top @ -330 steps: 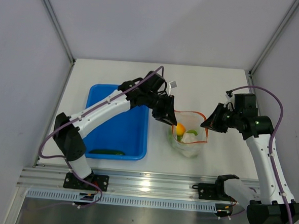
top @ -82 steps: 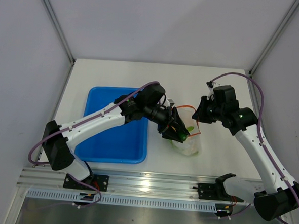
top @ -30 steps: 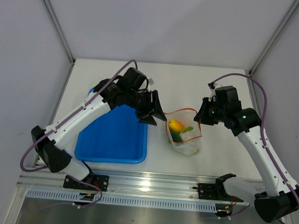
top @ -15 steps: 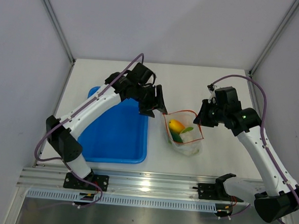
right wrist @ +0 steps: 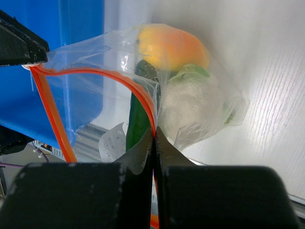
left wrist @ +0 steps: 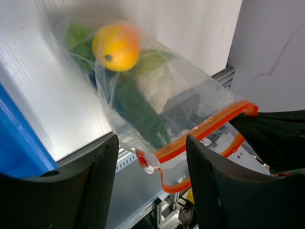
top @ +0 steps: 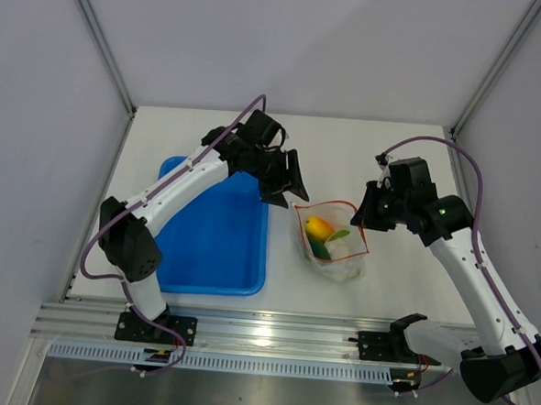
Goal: Place the food in the zip-top bag and seal the zipper
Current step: Adjust the zipper food storage bag at the center of the board.
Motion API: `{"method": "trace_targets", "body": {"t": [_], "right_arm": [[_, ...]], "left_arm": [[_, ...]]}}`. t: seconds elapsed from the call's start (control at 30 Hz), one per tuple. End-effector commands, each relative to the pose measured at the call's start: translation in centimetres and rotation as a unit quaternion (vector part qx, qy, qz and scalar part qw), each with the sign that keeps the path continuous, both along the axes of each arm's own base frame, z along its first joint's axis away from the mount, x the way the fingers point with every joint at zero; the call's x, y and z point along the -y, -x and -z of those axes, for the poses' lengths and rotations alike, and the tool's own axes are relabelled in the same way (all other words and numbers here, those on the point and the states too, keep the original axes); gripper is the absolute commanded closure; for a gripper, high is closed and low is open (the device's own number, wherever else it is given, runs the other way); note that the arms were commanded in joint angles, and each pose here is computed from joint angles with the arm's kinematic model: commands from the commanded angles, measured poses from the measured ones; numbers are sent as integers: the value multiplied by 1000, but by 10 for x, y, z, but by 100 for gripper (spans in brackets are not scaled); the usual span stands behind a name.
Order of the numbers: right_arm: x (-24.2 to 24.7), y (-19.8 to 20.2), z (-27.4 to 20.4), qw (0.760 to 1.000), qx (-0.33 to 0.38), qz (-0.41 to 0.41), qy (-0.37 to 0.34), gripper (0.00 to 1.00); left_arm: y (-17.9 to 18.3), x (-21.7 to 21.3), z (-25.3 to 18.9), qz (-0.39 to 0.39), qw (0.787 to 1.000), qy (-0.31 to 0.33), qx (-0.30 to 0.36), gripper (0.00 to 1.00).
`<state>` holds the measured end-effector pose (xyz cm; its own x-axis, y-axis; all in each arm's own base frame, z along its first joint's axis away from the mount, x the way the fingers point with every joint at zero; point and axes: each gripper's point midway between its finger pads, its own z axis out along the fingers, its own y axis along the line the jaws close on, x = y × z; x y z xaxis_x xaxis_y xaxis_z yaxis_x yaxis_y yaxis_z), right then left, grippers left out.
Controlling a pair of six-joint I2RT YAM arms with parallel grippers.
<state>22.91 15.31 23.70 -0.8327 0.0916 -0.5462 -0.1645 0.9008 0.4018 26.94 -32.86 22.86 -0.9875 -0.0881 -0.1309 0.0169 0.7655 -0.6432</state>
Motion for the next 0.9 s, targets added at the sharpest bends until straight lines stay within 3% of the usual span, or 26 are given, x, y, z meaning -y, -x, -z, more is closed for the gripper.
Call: {"method": "trace_targets", "body": {"t": [0.0, 0.17, 0.33, 0.47, 0.53, 0.67, 0.87], "right_arm": [[2, -1, -18, 1000, 24, -2, -1, 100], [4, -1, -14, 1000, 21, -3, 6, 99], [6, 2, -10, 1000, 15, -4, 11, 99], [6, 2, -8, 1000, 15, -4, 13, 99], [7, 1, -9, 1000, 19, -2, 15, 99], [8, -3, -11, 1000, 24, 1, 17, 99], [8, -3, -9, 1000, 23, 2, 16, 99]], "left_arm": [[-8, 17, -25, 9, 999, 52, 10, 40], [-5, 24, -20, 21, 998, 64, -7, 53], [-6, 33, -18, 29, 996, 80, -20, 73], [-4, 38, -21, 35, 995, 88, -30, 79], [-3, 34, -24, 32, 996, 83, -23, 78], [-5, 5, -18, -10, 1000, 12, 1, 52], [-2, -38, -18, -101, 993, -56, -6, 40]]}}
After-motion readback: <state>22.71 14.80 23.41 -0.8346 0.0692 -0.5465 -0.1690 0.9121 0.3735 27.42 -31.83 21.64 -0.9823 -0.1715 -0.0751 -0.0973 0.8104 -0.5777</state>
